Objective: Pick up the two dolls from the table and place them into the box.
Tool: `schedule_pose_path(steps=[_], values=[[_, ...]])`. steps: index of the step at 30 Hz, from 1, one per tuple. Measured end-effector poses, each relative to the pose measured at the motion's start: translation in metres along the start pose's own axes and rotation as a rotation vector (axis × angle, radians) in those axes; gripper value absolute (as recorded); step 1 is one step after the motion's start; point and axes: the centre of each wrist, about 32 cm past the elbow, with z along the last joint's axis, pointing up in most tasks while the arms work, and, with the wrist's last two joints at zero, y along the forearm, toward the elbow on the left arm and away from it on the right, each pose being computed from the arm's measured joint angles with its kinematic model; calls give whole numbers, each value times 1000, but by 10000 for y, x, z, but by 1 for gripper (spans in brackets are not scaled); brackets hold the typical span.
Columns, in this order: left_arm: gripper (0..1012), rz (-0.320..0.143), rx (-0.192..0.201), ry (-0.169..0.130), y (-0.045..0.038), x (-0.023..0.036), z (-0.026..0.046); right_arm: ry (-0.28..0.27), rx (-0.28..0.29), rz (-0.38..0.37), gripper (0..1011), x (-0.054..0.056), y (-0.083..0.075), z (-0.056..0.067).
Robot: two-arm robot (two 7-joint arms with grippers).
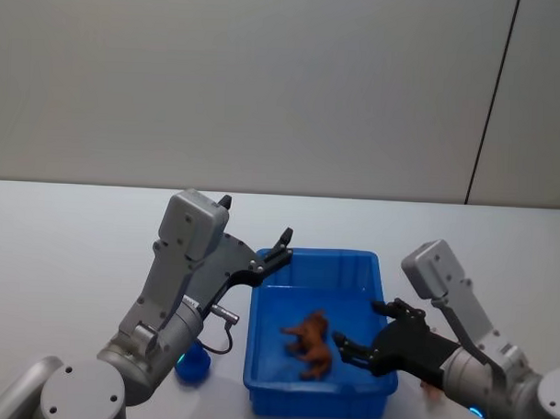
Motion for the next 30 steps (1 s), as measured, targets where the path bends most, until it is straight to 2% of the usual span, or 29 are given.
schedule_pose_path(steps=[1, 9, 19, 30], values=[[1001, 0, 0, 0, 0, 0, 0, 6, 2, -8, 823, 0, -17, -11], [1001, 0, 0, 0, 0, 0, 0, 37, 7, -57, 1001, 13, -145, -85], [1001, 0, 0, 0, 0, 0, 0, 84, -20, -140, 1001, 47, -348, -238], [1001, 0, 0, 0, 0, 0, 0, 115, -70, -200, 1001, 74, -441, -381]])
